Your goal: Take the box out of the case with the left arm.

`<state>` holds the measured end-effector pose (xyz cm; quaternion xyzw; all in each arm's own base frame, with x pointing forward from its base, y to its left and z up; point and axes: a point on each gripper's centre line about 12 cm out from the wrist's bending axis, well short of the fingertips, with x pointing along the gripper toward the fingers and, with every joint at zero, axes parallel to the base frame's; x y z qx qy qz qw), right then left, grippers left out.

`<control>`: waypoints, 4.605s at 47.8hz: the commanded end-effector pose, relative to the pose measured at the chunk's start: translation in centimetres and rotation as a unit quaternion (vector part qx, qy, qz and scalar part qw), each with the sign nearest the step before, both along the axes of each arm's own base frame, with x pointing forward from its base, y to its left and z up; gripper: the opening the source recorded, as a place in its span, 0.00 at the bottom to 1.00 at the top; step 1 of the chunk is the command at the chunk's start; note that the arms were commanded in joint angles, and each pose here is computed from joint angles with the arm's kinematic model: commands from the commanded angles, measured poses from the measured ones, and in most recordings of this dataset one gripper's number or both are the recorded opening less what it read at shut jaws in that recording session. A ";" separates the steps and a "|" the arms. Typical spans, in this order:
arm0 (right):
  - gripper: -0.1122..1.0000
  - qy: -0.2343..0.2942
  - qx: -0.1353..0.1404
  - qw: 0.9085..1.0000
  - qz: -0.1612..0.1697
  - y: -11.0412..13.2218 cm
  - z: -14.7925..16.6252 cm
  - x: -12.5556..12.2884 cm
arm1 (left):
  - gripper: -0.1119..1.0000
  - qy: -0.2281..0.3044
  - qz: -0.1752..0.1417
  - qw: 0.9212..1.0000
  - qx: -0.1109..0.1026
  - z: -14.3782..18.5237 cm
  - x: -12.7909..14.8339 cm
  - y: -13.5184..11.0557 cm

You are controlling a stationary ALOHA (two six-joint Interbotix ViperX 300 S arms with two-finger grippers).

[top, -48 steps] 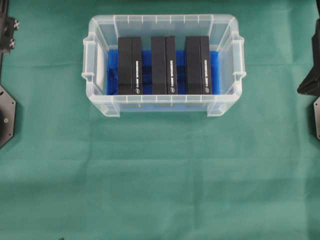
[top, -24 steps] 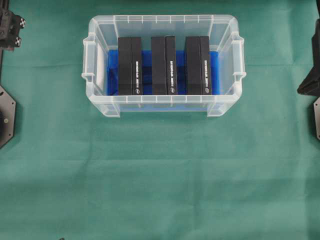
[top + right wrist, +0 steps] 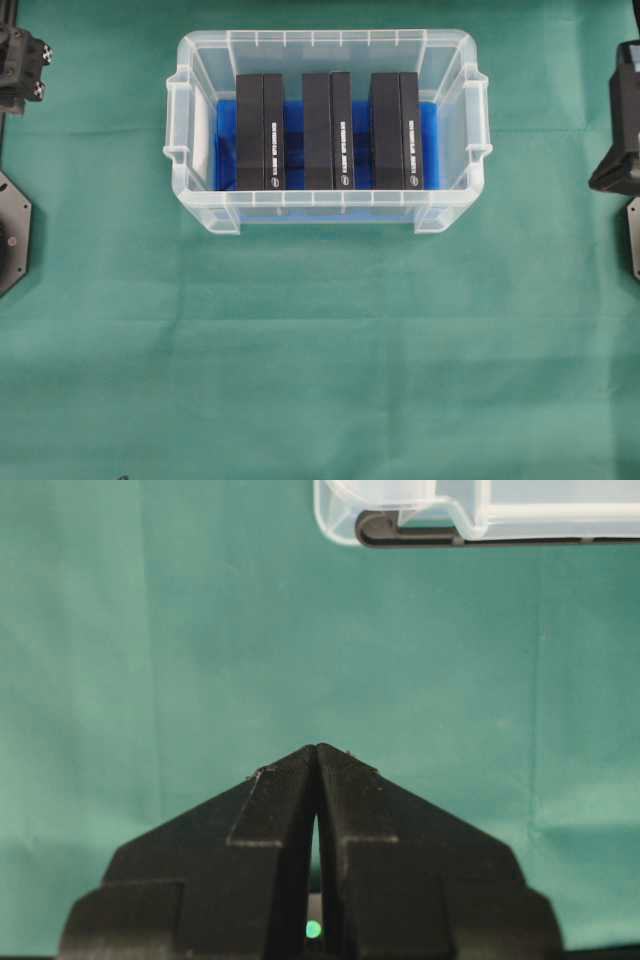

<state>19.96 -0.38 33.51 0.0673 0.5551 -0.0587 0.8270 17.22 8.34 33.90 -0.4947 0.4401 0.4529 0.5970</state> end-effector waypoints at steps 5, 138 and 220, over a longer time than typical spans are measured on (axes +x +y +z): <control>0.12 -0.012 -0.007 1.000 -0.003 -0.2 0.9 0.2 | 0.22 -0.007 0.006 1.000 0.001 0.3 0.1 -0.1; 0.12 0.002 -0.023 1.000 -0.005 -0.6 0.3 0.3 | 0.98 -0.052 -0.034 0.998 -0.002 0.9 27.8 2.5; 0.12 0.002 -0.023 1.000 -0.005 -0.6 0.3 0.3 | 0.98 -0.019 -0.031 0.999 -0.014 -2.5 28.4 1.8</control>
